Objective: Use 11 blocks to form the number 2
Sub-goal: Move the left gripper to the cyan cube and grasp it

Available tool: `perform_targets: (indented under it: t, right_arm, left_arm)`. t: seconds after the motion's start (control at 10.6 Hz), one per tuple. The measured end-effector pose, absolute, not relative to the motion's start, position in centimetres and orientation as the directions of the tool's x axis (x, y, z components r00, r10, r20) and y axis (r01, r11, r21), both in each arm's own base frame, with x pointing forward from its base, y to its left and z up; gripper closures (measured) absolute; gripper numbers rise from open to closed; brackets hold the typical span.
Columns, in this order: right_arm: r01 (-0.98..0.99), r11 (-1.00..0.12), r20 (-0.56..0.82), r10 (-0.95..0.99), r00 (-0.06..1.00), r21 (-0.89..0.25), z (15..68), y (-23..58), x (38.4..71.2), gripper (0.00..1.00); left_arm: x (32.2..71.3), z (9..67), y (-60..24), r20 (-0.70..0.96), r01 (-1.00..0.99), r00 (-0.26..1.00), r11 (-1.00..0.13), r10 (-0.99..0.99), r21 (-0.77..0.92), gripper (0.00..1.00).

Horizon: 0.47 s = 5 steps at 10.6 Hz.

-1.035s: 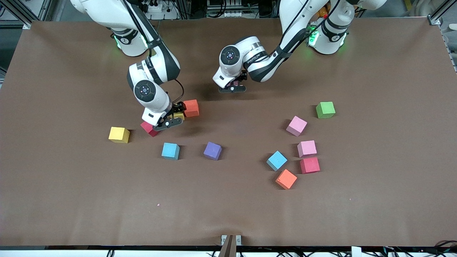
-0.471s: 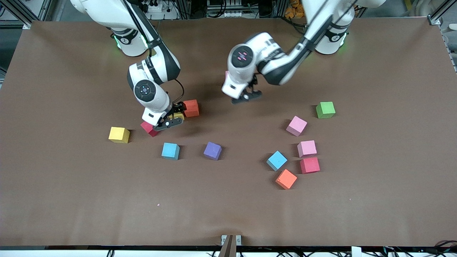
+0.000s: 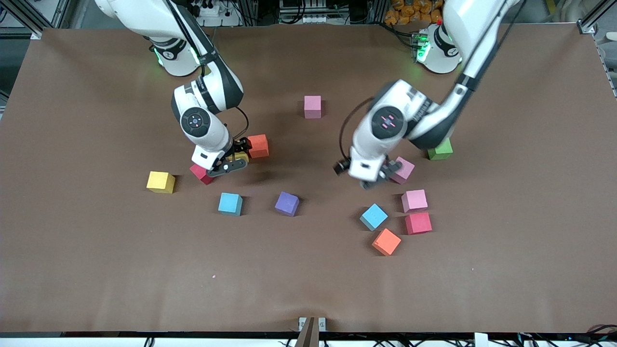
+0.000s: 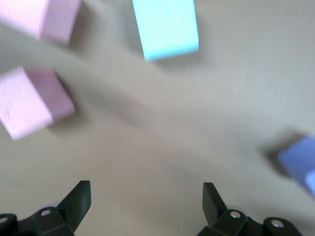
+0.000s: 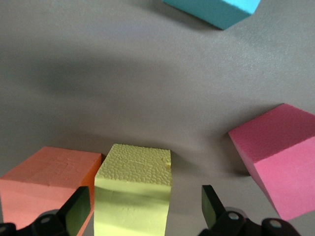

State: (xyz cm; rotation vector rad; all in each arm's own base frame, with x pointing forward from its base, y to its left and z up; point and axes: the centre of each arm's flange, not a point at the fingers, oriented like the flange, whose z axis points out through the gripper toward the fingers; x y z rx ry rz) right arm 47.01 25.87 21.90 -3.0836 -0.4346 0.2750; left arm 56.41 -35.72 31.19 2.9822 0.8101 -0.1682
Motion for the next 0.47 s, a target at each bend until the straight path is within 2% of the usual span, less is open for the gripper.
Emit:
perform_targets:
  t: [0.19,0.47]
  right_arm:
    - [0.276,-0.961,-0.178,0.278,0.944,-0.038,21.6,25.9,46.8,0.00]
    - [0.281,-0.959,-0.193,0.283,0.940,-0.034,20.8,26.1,46.4,0.00]
  left_arm:
    - [60.5,30.3,-32.7,-0.088,0.491,0.869,-0.871,0.487,0.028,0.00]
    - [63.7,27.6,-30.5,-0.071,0.403,0.913,-0.915,0.401,0.028,0.00]
